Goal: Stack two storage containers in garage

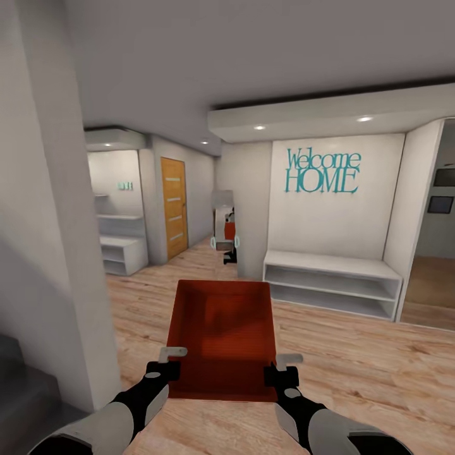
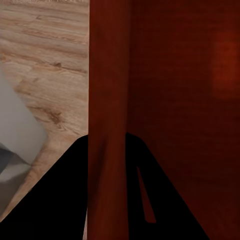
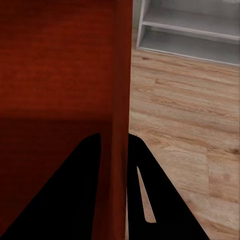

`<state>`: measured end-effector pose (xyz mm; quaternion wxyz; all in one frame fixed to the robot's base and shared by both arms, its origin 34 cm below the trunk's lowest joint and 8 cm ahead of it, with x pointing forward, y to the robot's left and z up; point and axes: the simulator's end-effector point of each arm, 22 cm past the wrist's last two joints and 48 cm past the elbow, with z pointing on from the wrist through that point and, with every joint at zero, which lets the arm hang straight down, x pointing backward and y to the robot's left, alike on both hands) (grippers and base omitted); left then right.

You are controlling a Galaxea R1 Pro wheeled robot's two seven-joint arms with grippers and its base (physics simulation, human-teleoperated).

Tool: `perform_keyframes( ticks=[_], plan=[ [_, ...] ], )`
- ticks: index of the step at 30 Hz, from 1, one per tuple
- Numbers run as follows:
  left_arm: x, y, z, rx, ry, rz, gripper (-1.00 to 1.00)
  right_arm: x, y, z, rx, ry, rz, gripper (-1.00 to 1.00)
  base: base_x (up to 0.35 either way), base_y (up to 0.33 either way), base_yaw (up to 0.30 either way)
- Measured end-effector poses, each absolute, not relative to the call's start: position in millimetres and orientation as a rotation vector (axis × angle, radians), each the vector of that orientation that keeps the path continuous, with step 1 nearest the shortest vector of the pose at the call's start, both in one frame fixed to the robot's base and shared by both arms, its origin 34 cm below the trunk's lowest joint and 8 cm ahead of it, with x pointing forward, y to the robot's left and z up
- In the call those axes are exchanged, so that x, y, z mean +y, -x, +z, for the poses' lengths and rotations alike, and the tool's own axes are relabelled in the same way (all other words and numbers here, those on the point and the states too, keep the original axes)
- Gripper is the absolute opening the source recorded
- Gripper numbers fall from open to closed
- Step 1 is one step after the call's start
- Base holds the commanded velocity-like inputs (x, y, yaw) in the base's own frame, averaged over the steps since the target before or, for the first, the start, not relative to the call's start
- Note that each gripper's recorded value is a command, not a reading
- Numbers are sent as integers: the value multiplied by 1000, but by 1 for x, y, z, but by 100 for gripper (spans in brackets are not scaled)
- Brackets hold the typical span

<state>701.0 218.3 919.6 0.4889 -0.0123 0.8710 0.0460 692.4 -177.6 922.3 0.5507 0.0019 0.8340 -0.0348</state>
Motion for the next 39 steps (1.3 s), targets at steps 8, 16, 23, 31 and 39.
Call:
perform_keyframes(
  ticks=[8,16,23,31,39],
  plan=[
    [218,-701,920,2117,30,112,-100,-178,-692,922,1974,-5,-82,-100,322,0,0],
    [218,-701,920,2117,30,112,-100,-178,-693,922,1974,-4,-82,-100,322,0,0],
    [218,-701,920,2117,30,113,-100,-178,-693,922,1974,-4,-82,-100,322,0,0],
    [218,-701,920,2117,30,113,-100,-178,-692,922,1973,-4,-82,-100,322,0,0],
    [218,-701,920,2117,30,113,-100,-178,-692,922,1973,-4,-82,-100,322,0,0]
  ],
)
